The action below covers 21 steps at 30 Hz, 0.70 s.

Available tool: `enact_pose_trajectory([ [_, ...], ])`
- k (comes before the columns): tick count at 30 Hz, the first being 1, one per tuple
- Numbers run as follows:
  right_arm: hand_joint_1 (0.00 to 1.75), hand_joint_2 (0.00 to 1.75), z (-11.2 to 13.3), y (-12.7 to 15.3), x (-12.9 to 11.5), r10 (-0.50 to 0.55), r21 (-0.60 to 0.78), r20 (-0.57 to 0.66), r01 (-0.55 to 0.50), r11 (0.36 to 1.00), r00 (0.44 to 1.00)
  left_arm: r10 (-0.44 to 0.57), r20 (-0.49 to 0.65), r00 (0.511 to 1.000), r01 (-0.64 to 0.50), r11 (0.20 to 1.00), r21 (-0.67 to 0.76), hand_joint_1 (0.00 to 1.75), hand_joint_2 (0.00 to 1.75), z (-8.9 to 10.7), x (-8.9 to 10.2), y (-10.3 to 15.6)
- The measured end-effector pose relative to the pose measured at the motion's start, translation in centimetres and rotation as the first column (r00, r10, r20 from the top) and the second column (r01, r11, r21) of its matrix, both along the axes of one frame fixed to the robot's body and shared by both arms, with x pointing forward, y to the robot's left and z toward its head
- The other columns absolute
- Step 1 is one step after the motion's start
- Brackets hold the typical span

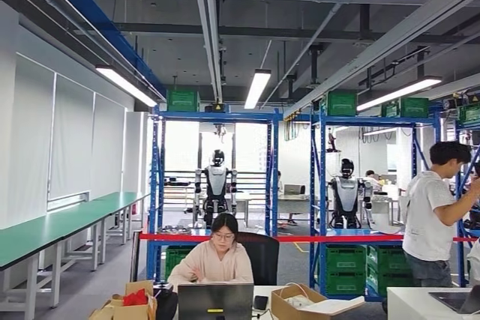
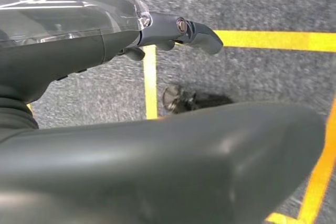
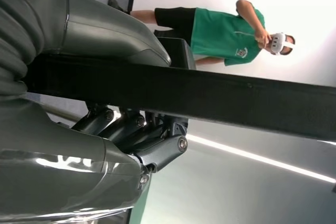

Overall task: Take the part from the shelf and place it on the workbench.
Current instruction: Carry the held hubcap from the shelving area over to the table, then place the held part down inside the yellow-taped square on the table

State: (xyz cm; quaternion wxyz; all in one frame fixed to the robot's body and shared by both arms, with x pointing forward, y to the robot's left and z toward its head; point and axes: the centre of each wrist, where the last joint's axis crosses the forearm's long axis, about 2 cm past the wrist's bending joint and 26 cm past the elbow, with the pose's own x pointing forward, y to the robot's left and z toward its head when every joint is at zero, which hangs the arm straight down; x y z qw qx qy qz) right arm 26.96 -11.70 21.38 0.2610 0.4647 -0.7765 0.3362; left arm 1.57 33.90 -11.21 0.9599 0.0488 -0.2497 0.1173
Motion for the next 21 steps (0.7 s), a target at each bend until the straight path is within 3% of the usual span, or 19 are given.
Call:
enact_pose_trajectory([
  [21, 1.75, 1.75, -0.16, -0.04, -0.12, 0.005, 0.014, -0.012, -0.005, 1.0, 1.0, -0.008, -0.002, 1.0, 0.008, 1.0, -0.005, 0.0, 1.75, -0.02, -0.1, -0.15],
])
